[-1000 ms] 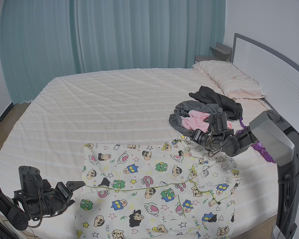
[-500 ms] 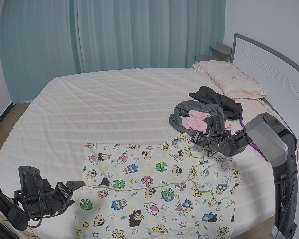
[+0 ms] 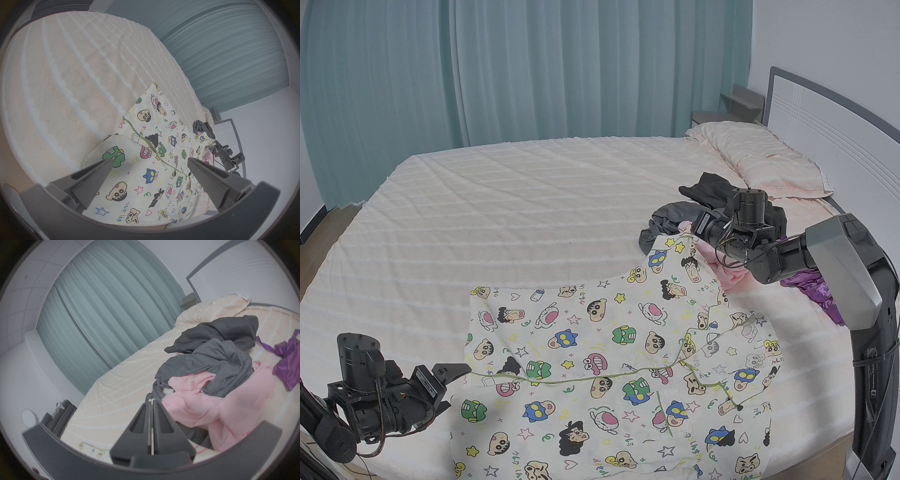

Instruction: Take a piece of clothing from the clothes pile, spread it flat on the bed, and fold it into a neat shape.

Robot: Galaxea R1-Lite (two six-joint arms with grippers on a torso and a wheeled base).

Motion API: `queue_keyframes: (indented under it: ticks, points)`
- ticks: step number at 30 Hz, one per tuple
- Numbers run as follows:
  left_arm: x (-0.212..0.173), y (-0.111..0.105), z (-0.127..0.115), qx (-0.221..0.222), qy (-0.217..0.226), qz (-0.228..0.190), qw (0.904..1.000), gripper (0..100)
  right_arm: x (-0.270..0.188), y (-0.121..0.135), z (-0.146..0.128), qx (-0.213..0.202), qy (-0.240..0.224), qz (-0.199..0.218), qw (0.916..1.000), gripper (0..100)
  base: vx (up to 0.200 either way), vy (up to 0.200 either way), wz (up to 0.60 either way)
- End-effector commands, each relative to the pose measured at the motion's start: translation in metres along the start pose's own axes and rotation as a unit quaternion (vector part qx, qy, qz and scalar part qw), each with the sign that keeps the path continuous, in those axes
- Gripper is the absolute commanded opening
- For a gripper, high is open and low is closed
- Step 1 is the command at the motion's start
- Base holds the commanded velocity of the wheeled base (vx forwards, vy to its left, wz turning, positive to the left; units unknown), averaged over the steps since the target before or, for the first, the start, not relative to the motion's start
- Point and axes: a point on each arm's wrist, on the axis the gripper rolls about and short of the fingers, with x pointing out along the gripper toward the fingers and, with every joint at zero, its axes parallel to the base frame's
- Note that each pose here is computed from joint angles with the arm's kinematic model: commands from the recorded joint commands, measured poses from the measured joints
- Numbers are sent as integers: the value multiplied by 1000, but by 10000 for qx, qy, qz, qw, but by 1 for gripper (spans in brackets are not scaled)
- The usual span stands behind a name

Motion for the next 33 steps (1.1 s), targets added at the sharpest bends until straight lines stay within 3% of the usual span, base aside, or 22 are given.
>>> queue_keyframes:
  ticks: [1,5,6,17,20,24,30,33]
  points:
    - [-2,4,-3,-23,43,78,10000,100,16,-15,-8,-188,12,-161,9997,0,0,0,0]
    - [-2,4,-3,-17,45,69,10000,100,26,-27,-18,-428,81,-277,9987,0,0,0,0]
    - [-2,4,-3,-18,49,76,10000,100,27,-29,-18,-448,63,-292,9985,100,0,0,0]
    - [-2,3,-4,-30,67,59,10000,100,8,-35,6,-633,-60,-475,9968,100,0,0,0]
    - [-2,3,-4,-32,69,50,10000,100,-15,-45,0,-873,358,-561,9940,100,0,0,0]
    - [-2,3,-4,-33,73,56,10000,100,-50,-53,-4,-906,973,-166,9910,100,0,0,0]
    - [-2,4,-5,-29,104,84,9999,100,-63,-80,-11,-1433,1390,-177,9797,100,0,0,0]
    - [-4,3,-5,-19,118,68,9999,100,-62,-86,-16,-1443,1496,-176,9780,100,0,0,0]
